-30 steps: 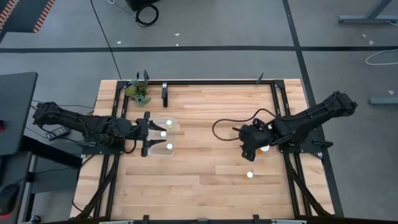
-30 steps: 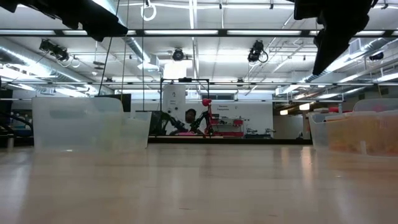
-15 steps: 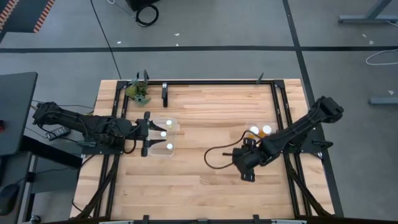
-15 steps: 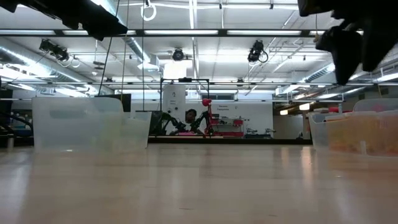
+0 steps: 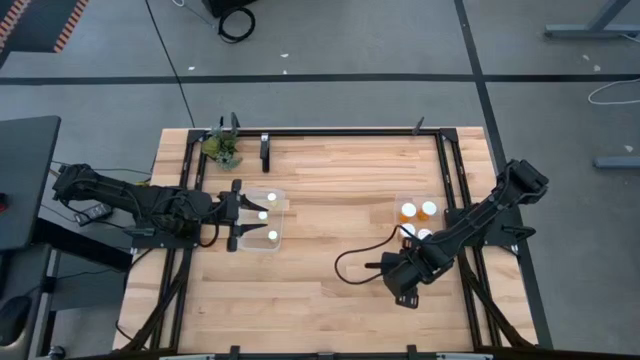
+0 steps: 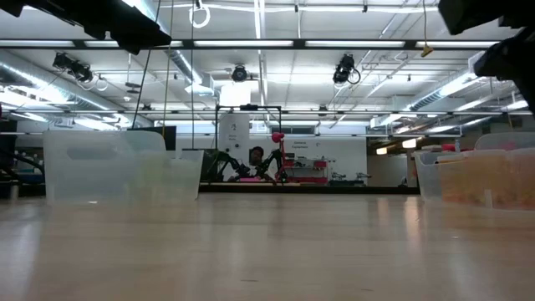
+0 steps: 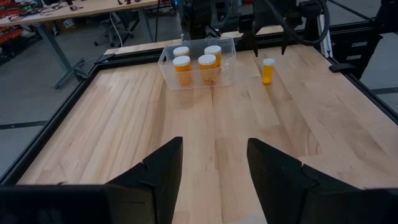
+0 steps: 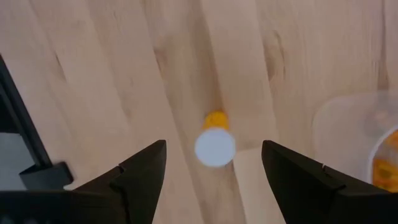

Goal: Pick and place medicine bottles into bin by pill shape (circle, oval)
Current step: Move the orange pill bottle to the center of the table

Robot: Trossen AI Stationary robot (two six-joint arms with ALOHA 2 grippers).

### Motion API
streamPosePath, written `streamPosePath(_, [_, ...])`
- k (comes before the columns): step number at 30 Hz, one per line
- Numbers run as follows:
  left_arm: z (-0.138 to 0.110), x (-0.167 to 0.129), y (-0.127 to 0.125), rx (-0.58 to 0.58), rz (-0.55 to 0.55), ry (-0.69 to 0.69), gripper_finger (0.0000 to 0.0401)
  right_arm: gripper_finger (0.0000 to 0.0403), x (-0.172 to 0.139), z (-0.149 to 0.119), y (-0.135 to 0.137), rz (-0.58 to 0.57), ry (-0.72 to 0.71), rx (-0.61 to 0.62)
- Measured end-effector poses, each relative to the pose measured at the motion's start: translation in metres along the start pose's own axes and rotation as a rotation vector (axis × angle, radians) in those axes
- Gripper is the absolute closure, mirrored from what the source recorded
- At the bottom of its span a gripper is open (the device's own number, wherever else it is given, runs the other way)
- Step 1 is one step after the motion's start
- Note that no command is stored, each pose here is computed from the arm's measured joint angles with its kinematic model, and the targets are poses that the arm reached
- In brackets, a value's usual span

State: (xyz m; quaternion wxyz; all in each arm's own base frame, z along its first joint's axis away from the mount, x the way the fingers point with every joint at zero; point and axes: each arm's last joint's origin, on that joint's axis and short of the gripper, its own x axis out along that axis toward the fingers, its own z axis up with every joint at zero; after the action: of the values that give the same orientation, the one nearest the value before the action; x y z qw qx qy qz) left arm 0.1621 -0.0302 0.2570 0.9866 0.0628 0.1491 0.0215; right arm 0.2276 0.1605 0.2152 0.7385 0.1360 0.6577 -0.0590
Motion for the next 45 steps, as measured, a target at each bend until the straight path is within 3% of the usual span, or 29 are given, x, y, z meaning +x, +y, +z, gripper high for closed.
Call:
streamPosePath(9, [0.0,0.0,0.0,0.037,0.001,-0.001,0.0223,0.0132,0.008,-0.021,0.009,-0.083,0.063,0.024])
streamPosePath(20, [0.0,0.0,0.0,0.035,0.001,-0.001,0.0226,0.0138,0.044,-0.019,0.02,-0.146,0.11,-0.002])
streamPosePath(31, [0.0,0.0,0.0,0.035,0.001,0.0,0.0229,0.0193,0.055,-0.007,0.015,-0.211,0.057,-0.006])
streamPosePath(45, [-0.001,0.0,0.0,0.036,0.001,0.006,0.0227,0.0267,0.055,-0.002,0.011,-0.211,0.06,0.01])
